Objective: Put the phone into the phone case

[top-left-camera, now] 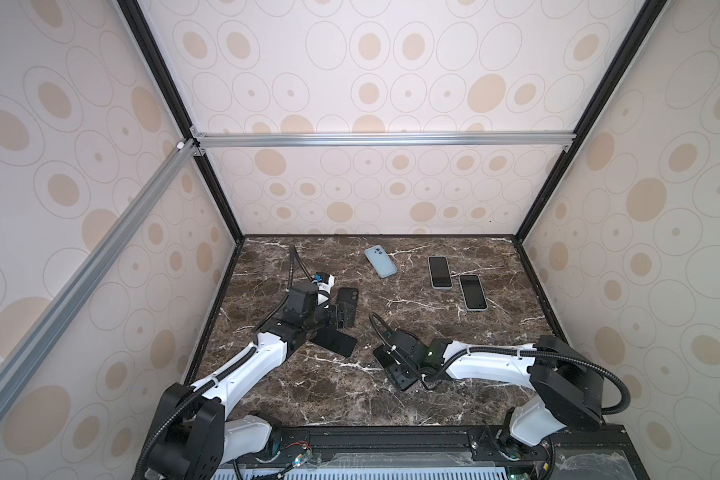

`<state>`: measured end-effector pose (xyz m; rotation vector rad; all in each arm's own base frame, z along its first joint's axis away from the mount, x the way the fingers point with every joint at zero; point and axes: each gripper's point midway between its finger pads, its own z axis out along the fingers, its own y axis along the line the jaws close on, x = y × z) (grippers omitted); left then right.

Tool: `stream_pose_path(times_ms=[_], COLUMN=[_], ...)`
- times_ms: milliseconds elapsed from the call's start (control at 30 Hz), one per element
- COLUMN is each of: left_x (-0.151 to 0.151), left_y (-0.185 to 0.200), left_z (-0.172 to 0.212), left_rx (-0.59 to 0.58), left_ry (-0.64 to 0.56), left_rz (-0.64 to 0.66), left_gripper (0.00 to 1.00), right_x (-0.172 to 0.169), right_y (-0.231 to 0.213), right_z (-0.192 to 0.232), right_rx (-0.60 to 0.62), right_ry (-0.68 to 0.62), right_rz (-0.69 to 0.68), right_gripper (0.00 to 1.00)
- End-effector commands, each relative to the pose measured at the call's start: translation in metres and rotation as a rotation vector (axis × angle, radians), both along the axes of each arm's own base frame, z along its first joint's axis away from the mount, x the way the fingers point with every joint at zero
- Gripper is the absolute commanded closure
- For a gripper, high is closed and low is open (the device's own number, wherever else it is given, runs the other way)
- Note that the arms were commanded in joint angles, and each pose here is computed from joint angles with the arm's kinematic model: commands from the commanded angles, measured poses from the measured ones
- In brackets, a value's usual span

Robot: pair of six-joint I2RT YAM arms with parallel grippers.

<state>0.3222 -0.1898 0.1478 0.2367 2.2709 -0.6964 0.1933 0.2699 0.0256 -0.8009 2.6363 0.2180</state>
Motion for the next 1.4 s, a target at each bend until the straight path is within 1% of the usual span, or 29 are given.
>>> stream_pose_path(times_ms=[0,200,267,500,667,867,1067,1167,1367], left_x=[-0.002,-0.006,-0.013,-0.03,-0.044,-0.055,-0.062,-0.067,-0.072], left_y=[-0.022,-0.045,-0.055,-0.078,-0.09,-0.098,-0.109,-0.115,-0.118], left_z=[0.009,0.006,0.007,0.017,0.02,0.016,0.016,0.018,0.011], left_rx=[-0.011,-0.017,-0.042,-0.107,-0.145,-0.164,-0.202,-0.232,-0.259], left_ry=[-0.003,0.043,0.07,0.109,0.142,0.181,0.212,0.233,0.275], left_rz=[-0.096,-0.191,-0.243,-0.342,-0.403,-0.445,-0.487,-0.517,-0.526], left_gripper=[0.27,0.27,0.27,0.27,0.27,0.32,0.41,0.5,0.7], right_x=[0.011,0.015,0.018,0.027,0.029,0.03,0.027,0.026,0.027], right_y=[0.004,0.004,0.003,0.004,0.003,0.002,0.005,0.006,0.009], right_z=[0.015,0.028,0.036,0.071,0.09,0.101,0.104,0.105,0.109], right_rx=[0.048,0.089,0.1,0.152,0.174,0.198,0.216,0.226,0.248], right_ry=[-0.07,-0.129,-0.157,-0.272,-0.329,-0.367,-0.369,-0.373,-0.387], right_rz=[-0.001,0.002,0.008,0.035,0.053,0.068,0.094,0.103,0.109], right_gripper=[0.34,0.35,0.35,0.36,0.36,0.36,0.35,0.36,0.36])
